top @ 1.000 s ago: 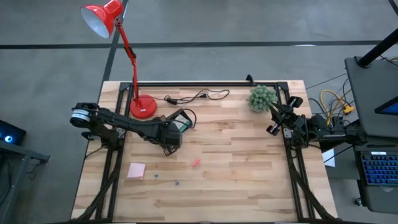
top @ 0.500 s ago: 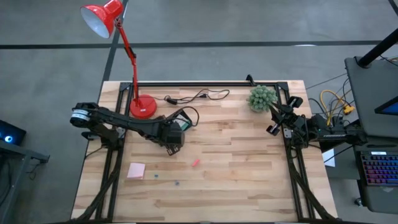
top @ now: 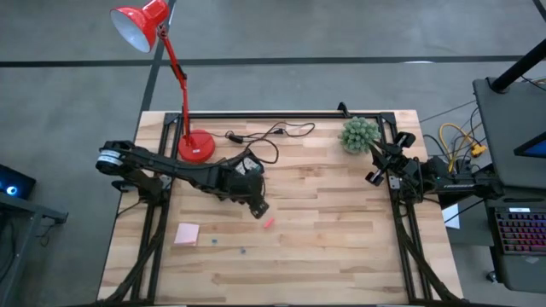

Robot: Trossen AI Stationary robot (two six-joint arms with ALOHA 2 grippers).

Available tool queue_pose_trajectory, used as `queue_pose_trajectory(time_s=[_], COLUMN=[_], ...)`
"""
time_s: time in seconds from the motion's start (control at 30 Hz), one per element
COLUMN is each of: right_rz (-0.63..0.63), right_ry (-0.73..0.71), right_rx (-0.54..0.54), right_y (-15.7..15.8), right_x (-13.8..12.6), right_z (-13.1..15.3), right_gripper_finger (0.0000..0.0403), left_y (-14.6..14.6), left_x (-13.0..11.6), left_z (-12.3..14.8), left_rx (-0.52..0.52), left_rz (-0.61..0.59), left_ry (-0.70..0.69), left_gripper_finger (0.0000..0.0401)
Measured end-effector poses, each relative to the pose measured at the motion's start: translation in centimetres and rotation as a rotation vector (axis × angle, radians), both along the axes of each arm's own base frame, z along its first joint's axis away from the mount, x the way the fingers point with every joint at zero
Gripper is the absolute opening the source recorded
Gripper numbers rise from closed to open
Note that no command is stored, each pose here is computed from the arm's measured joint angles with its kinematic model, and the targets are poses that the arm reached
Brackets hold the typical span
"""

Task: Pick and place office supplies into organizer
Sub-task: Put the pink eraser into the desk organizer

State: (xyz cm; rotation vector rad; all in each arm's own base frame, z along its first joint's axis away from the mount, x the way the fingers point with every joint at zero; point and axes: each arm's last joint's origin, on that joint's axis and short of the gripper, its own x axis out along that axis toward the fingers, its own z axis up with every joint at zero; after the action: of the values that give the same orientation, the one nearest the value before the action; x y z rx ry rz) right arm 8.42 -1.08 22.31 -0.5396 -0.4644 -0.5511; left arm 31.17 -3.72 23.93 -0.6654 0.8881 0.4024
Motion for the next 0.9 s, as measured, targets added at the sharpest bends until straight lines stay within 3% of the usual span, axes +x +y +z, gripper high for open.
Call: queue_pose_trajectory(time_s=[0.37, 0.7, 0.9], right_rz=[0.02, 0.073, 0.092], right_ry=[-0.008, -0.04, -0.038], right_rx=[0.029, 0.102, 0.133], right_y=[0.0, 0.0, 0.0], right_x=[0.0, 0.0, 0.1], right_z=[0.0, -0.1, -0.2], right_gripper_finger=[0.0052, 0.0052, 0.0052], left_y=[-2.0, -5.7, -7.0], left_x=[0.6, 4.3, 5.8], left_z=[-1.2, -0.7, -2.4], left_rx=[-0.167, -0.123, -0.088], left_rz=[0.109, 0.064, 0.073], left_ry=[0.048, 0.009, 0.154], left_gripper_finger=[0.0176, 0.0176, 0.0176])
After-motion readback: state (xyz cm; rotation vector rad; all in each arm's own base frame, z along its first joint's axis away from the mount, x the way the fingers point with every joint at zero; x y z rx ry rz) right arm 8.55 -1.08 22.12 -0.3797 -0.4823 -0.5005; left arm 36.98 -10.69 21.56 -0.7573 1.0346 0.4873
